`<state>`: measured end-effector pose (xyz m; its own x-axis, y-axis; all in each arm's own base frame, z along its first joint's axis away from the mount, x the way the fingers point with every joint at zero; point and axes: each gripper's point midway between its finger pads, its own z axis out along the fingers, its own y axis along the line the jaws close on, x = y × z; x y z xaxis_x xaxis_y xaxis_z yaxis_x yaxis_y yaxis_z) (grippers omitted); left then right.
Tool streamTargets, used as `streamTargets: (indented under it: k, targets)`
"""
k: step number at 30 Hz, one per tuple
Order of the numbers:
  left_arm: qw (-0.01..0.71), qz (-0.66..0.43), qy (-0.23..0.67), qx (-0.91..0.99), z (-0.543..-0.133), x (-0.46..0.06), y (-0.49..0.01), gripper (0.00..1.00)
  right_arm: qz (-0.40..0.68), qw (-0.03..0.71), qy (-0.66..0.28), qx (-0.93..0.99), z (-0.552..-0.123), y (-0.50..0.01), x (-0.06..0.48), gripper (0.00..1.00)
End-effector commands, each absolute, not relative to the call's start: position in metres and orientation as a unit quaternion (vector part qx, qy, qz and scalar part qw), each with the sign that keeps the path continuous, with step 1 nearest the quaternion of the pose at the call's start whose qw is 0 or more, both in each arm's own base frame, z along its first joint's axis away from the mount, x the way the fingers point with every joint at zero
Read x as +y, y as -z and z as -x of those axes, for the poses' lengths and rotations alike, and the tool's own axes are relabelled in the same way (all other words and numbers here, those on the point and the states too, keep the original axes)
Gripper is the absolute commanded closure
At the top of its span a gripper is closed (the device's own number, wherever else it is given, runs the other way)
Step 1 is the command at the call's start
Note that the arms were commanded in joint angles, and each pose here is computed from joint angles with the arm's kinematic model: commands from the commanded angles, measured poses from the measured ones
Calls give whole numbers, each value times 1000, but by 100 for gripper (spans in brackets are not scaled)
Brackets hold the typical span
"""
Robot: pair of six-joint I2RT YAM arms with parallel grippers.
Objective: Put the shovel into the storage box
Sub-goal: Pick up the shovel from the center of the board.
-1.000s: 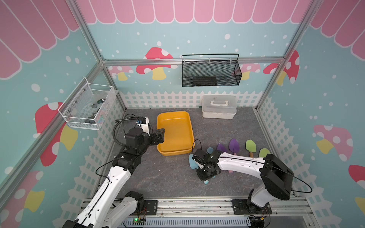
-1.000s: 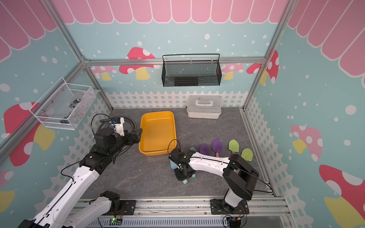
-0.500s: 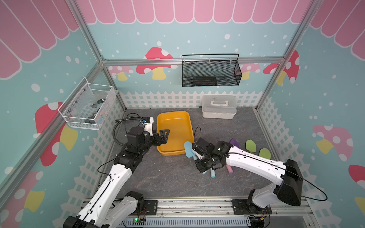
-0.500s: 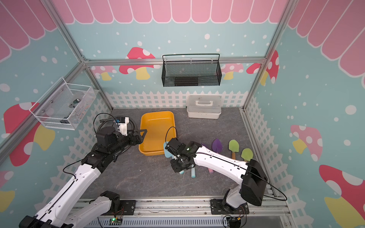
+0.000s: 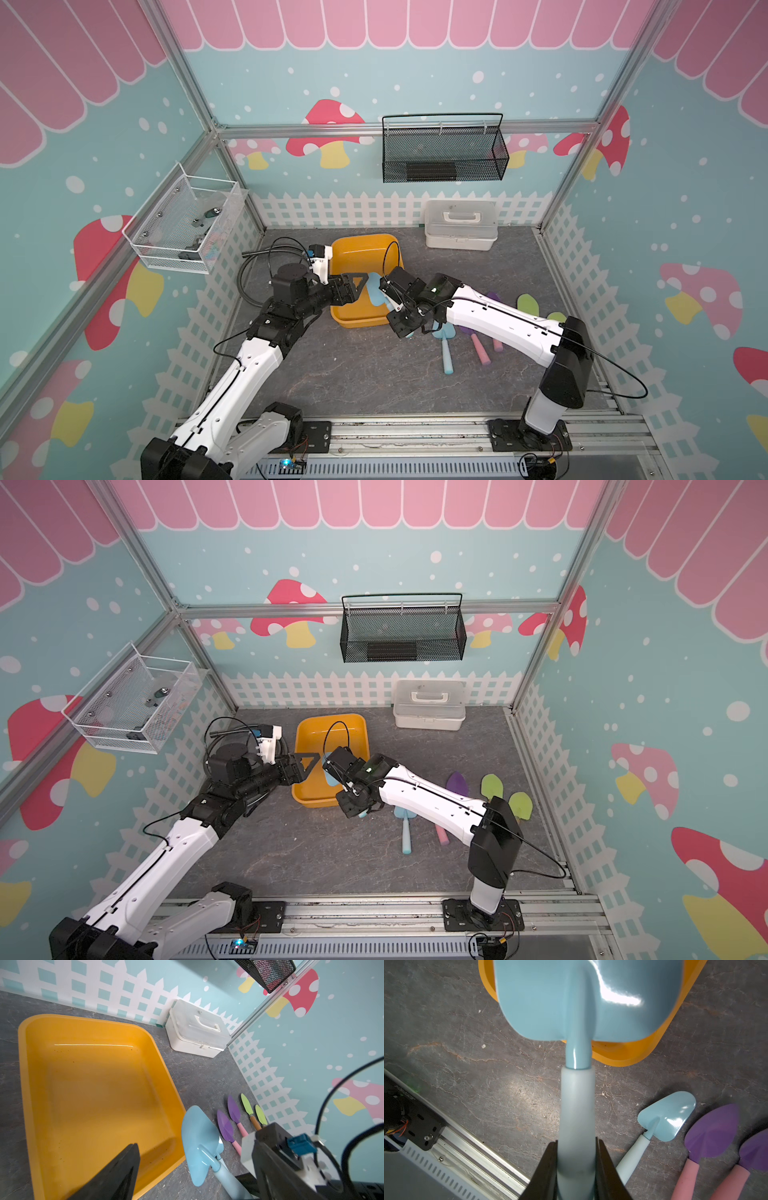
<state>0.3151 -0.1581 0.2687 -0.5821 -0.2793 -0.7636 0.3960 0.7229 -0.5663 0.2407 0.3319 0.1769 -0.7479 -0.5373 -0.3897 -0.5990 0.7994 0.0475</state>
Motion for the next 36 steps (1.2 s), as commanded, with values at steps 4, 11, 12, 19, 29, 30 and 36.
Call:
streamTargets:
  k: [4, 11, 12, 19, 29, 30, 36]
  targets:
    - [431, -19, 416, 801, -315, -167, -253, 19, 314, 210, -93, 921, -255, -200, 341, 90]
    - [434, -6, 429, 792, -325, -166, -251, 20, 315, 214, -111, 918, -256, -209, 349, 90]
    - [435, -4, 431, 791, -327, -165, -252, 22, 315, 214, -113, 918, -256, -210, 350, 90]
    - [445, 7, 442, 779, -335, -160, -254, 44, 314, 217, -120, 916, -255, -215, 350, 90]
    - [432, 7, 460, 776, -336, -165, -249, 65, 317, 219, -125, 914, -256, -216, 355, 90]
    - [431, 8, 461, 776, -337, -164, -249, 68, 317, 219, -125, 914, -256, -216, 355, 90]
    - [424, 5, 471, 774, -338, -167, -249, 84, 320, 219, -126, 913, -257, -216, 357, 90]
